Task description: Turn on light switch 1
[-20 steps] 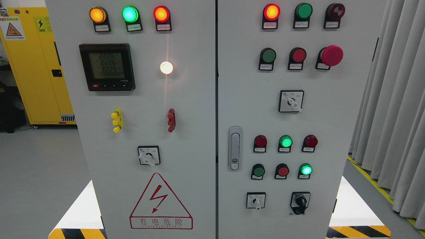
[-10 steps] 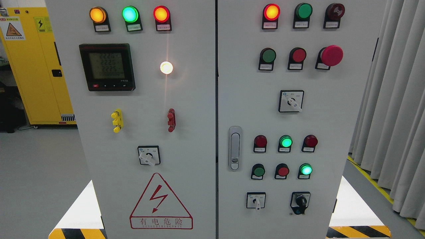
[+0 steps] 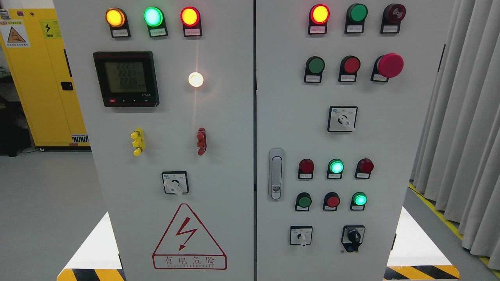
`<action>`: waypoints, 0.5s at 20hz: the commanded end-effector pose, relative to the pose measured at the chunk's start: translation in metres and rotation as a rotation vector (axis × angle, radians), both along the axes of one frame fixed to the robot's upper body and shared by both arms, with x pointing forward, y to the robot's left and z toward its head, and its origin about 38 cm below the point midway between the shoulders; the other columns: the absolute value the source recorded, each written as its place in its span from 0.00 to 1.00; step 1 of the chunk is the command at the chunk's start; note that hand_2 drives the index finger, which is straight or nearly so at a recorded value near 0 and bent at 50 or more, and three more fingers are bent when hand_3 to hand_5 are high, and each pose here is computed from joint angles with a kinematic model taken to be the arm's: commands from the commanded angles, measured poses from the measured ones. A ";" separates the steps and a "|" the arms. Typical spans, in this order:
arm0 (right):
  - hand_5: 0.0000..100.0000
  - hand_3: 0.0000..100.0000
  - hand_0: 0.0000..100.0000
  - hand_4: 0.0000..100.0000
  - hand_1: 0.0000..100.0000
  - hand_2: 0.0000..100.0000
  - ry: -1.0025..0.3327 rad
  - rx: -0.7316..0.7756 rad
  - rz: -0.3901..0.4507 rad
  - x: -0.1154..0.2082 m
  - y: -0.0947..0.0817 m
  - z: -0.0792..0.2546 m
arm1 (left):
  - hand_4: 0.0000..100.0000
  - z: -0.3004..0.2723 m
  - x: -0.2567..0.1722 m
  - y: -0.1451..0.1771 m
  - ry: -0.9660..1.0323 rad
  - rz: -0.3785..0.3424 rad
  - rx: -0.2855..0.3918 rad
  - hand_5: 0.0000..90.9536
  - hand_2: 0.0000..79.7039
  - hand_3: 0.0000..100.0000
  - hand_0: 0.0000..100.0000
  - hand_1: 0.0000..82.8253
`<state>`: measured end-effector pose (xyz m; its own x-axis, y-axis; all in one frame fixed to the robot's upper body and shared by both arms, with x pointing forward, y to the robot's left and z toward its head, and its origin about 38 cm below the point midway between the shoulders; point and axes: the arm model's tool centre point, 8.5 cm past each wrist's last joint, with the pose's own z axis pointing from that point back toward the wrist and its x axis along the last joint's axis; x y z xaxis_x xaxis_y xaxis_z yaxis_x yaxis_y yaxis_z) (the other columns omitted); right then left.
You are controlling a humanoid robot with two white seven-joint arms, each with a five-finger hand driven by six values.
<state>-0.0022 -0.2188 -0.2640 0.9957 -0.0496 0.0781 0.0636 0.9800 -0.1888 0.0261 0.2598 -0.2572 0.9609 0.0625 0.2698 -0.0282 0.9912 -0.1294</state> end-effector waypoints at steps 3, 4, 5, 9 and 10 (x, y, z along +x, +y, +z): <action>0.00 0.00 0.00 0.00 0.50 0.04 0.001 0.001 0.000 0.000 0.000 0.000 | 0.00 -0.004 -0.050 -0.004 0.167 -0.009 -0.005 0.00 0.00 0.00 0.31 0.20; 0.00 0.00 0.00 0.00 0.50 0.04 0.001 0.001 0.000 0.000 0.000 0.000 | 0.00 -0.004 -0.050 -0.005 0.168 -0.011 -0.005 0.00 0.00 0.00 0.31 0.21; 0.00 0.00 0.00 0.00 0.50 0.04 0.001 0.001 0.000 0.000 0.000 0.000 | 0.00 -0.004 -0.048 -0.005 0.165 -0.013 -0.005 0.00 0.00 0.00 0.31 0.21; 0.00 0.00 0.00 0.00 0.50 0.04 0.001 0.001 0.000 0.000 0.000 0.000 | 0.00 -0.004 -0.045 -0.005 0.161 -0.019 -0.005 0.00 0.00 0.00 0.29 0.22; 0.00 0.00 0.00 0.00 0.50 0.04 0.001 -0.001 0.000 0.000 0.000 0.000 | 0.00 -0.004 -0.045 -0.005 0.162 -0.024 -0.004 0.00 0.00 0.00 0.29 0.23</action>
<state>-0.0022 -0.2188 -0.2640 0.9957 -0.0495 0.0781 0.0636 0.9800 -0.1888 0.0027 0.2557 -0.2609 0.9825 0.0453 0.1806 -0.0219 0.9913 -0.1296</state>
